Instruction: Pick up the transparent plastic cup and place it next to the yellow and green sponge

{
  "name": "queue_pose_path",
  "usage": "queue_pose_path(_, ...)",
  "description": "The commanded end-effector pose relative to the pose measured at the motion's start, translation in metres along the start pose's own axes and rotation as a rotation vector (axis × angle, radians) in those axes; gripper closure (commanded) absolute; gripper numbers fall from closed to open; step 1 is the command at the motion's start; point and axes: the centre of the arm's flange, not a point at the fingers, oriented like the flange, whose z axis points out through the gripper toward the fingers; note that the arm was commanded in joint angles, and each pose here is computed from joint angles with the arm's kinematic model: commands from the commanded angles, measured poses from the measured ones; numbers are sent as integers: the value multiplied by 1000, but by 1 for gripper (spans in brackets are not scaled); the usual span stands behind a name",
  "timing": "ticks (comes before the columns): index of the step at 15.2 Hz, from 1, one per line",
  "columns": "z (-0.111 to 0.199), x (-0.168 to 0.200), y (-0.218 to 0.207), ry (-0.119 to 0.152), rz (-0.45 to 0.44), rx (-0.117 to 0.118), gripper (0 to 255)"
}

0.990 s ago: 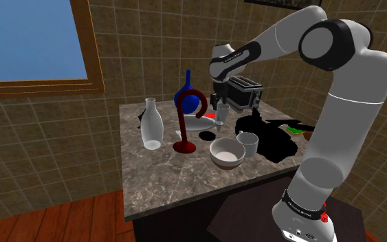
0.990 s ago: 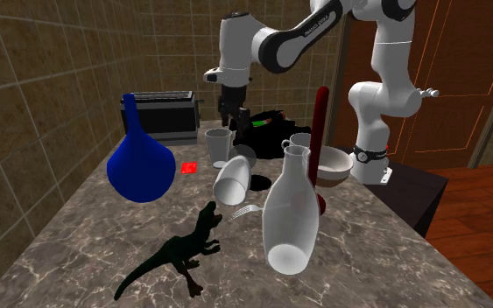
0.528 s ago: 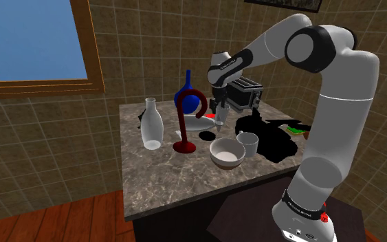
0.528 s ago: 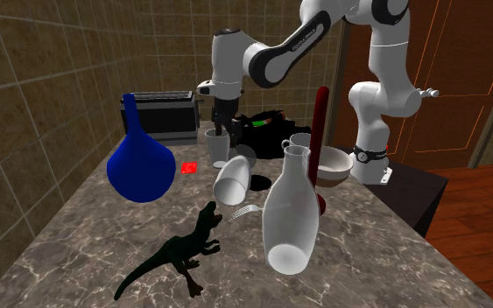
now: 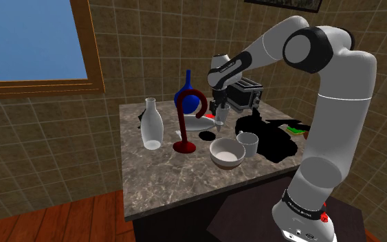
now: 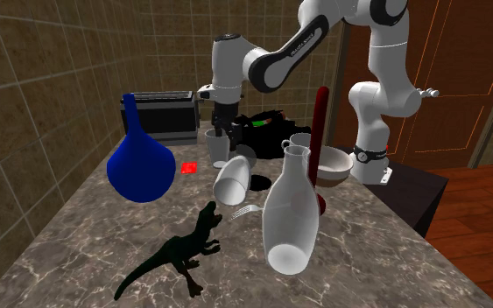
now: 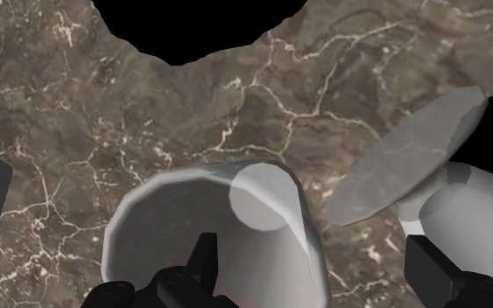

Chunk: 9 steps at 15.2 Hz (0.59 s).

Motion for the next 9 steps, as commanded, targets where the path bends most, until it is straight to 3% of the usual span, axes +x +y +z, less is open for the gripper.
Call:
queue_pose_path(1, 0, 0, 0, 0, 0, 0, 0)
queue_pose_path(2, 0, 0, 0, 0, 0, 0, 255)
queue_pose_path(9, 0, 0, 0, 0, 0, 0, 255)
